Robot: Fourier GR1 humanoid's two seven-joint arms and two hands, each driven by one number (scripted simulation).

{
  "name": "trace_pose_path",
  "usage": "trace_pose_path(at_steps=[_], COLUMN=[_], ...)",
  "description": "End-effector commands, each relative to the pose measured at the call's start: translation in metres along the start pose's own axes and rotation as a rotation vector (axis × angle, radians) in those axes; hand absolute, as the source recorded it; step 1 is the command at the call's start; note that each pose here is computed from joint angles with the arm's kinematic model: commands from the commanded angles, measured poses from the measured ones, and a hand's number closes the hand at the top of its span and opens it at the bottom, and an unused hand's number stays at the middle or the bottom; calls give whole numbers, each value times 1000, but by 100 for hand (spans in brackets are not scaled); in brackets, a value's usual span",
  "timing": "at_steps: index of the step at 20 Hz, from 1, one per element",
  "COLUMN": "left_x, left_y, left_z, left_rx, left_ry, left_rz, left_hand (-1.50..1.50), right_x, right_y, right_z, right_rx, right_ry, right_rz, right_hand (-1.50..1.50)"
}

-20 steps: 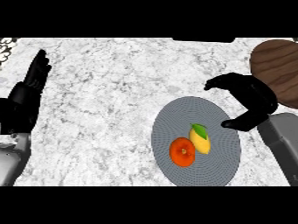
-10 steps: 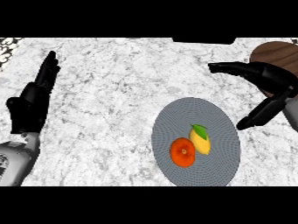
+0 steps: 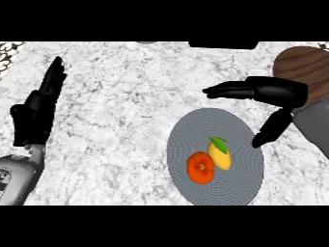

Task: Pick the lemon from the placemat and place it in the bowl

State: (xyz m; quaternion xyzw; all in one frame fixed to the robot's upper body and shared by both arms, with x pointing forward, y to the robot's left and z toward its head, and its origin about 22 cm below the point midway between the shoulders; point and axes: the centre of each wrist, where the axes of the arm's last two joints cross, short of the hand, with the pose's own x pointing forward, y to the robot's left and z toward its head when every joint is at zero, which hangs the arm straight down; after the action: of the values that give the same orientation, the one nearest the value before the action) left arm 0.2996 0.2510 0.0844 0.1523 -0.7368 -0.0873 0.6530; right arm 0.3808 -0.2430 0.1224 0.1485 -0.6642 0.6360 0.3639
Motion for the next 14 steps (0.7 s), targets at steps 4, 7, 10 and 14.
trace_pose_path(at_steps=[4, 7, 10, 14], left_x=[-22, -15, -4, -15], left_y=[2, 13, 16, 24], left_z=[10, 10, 6, 1], left_rx=[7, 19, 30, 36], left_ry=[9, 27, 32, 19], left_rz=[-7, -25, -6, -12], left_hand=[0, 0, 0, 0], right_x=[-10, -9, -13, -22], right_y=[22, 41, 50, 68], right_z=[-20, -47, -42, -52], right_rx=[315, 363, 430, 476], right_ry=[-97, -103, -59, -1], right_rz=[4, 53, 112, 197], right_hand=[-150, -150, -150, -150])
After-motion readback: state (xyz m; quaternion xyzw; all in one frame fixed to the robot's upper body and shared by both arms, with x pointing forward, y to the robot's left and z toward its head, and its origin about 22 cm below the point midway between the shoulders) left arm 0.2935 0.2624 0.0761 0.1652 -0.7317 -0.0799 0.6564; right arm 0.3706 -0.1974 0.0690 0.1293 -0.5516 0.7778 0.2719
